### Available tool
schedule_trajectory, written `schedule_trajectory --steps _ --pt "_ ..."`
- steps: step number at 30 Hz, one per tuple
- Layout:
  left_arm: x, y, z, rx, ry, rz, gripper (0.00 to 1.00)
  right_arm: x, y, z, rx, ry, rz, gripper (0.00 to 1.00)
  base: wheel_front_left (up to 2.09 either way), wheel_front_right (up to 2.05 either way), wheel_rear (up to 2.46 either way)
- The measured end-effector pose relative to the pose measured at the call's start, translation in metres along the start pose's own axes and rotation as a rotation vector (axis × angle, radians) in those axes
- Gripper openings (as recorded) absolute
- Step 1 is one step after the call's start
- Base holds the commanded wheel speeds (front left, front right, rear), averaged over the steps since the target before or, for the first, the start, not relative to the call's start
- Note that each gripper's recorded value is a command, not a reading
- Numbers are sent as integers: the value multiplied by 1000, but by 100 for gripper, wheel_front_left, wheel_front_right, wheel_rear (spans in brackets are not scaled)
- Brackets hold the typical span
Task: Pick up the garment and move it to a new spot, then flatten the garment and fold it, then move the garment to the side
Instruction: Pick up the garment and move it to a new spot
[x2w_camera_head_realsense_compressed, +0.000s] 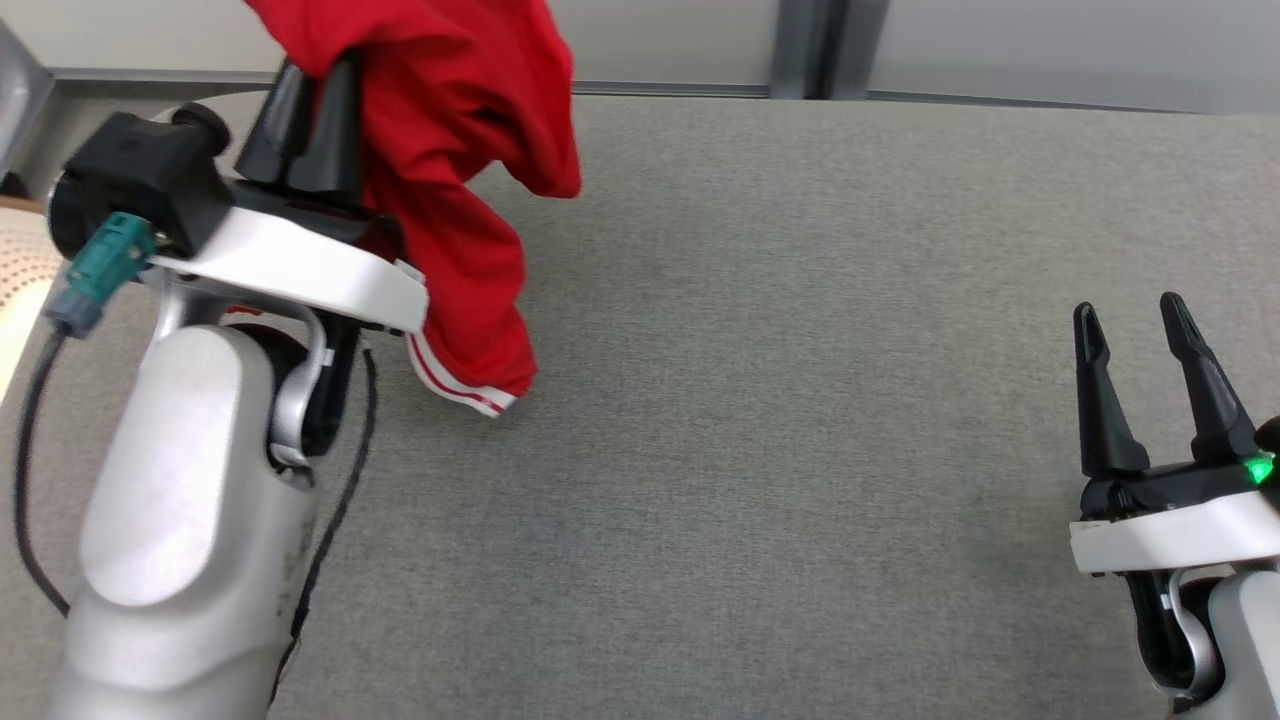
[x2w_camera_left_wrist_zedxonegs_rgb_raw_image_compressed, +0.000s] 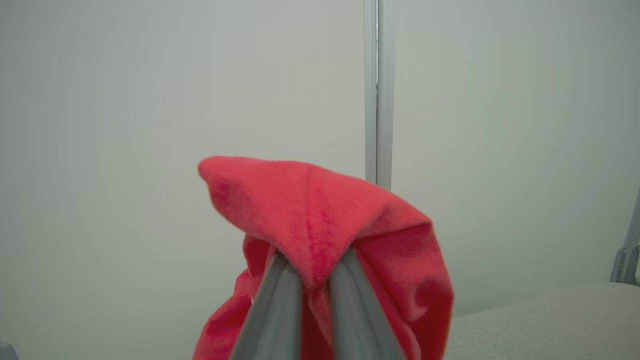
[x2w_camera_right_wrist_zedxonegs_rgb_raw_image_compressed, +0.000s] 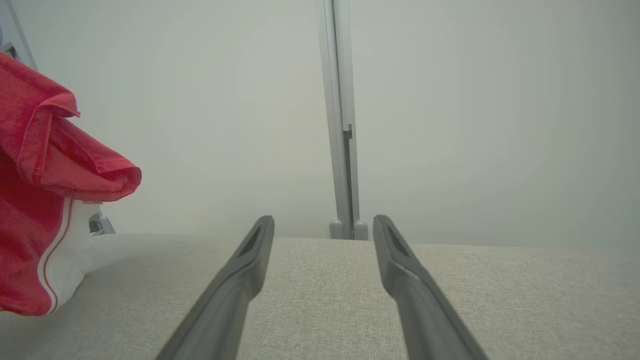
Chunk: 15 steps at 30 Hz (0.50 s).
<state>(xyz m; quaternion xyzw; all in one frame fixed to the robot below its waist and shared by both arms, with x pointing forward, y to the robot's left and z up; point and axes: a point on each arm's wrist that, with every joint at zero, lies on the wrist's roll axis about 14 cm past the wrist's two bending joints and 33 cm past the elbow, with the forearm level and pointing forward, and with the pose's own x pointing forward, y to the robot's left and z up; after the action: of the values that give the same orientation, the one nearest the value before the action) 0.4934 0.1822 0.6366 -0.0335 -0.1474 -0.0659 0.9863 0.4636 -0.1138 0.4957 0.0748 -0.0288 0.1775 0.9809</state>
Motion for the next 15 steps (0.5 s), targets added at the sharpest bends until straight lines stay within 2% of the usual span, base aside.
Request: schedule_trajectory --steps 2,5,6,11,15 --pt "4 -26 -7 -3 12 -55 0 -3 -9 8 -2 -21 -32 100 0 0 0" --pt "7 -72 -31 -62 65 -144 0 -9 -29 21 -8 -57 -93 100 0 0 0" --pt "7 -72 -31 -62 65 -144 0 -9 -29 21 -8 -57 -93 100 0 0 0" --pt "6 -159 -67 -136 130 -337 0 -20 -61 39 -31 -107 -186 100 0 0 0" --pt "-13 -217 -105 -185 228 -476 0 -29 -77 44 -32 -122 -244 100 0 0 0"
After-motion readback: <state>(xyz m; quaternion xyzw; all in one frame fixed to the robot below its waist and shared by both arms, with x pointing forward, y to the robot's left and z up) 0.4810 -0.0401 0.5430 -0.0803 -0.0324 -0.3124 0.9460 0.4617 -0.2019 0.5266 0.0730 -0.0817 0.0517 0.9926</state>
